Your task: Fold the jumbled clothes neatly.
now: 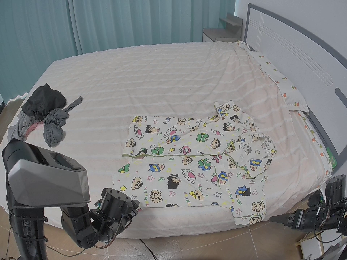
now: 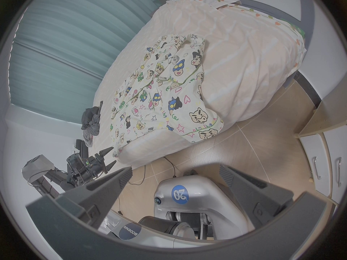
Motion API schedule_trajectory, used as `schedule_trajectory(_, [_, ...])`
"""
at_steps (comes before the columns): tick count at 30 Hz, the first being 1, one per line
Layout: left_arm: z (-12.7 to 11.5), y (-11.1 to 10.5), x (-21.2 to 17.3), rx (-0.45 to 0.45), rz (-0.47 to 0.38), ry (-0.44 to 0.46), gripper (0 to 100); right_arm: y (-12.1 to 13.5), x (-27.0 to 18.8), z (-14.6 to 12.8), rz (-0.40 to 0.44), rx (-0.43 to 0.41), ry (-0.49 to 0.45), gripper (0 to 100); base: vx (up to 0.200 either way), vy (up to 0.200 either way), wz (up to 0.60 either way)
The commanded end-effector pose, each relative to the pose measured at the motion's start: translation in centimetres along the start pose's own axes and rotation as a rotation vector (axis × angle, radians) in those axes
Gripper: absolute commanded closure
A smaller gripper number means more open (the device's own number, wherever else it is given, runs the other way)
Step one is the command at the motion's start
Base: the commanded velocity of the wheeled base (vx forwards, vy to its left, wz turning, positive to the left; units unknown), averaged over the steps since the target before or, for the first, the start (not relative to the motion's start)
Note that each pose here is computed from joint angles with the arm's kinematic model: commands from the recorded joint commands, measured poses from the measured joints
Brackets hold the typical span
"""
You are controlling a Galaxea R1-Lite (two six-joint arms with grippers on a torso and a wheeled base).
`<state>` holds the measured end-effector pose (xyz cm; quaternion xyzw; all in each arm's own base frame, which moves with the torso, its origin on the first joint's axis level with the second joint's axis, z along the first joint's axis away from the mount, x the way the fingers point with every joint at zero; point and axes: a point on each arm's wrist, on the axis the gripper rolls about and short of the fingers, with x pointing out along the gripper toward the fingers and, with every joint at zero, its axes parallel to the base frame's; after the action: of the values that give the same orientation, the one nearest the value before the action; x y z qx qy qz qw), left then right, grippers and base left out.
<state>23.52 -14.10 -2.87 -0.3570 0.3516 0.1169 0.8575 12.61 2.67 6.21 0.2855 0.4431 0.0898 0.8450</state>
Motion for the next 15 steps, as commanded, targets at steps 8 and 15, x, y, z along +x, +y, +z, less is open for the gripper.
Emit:
schedule_trajectory(8, [0.7, -0.9, 2.2, -0.030, -0.012, -0.035, 0, -0.2, 0.1, -0.5, -0.006, 0.000, 0.027, 0, 0.000, 0.000, 0.00])
schedule_trajectory(15, [0.5, -1.1, 3.0, -0.011, -0.011, -0.036, 0, -0.2, 0.1, -0.6, -0.006, -0.004, 0.032, 0, 0.000, 0.000, 0.00])
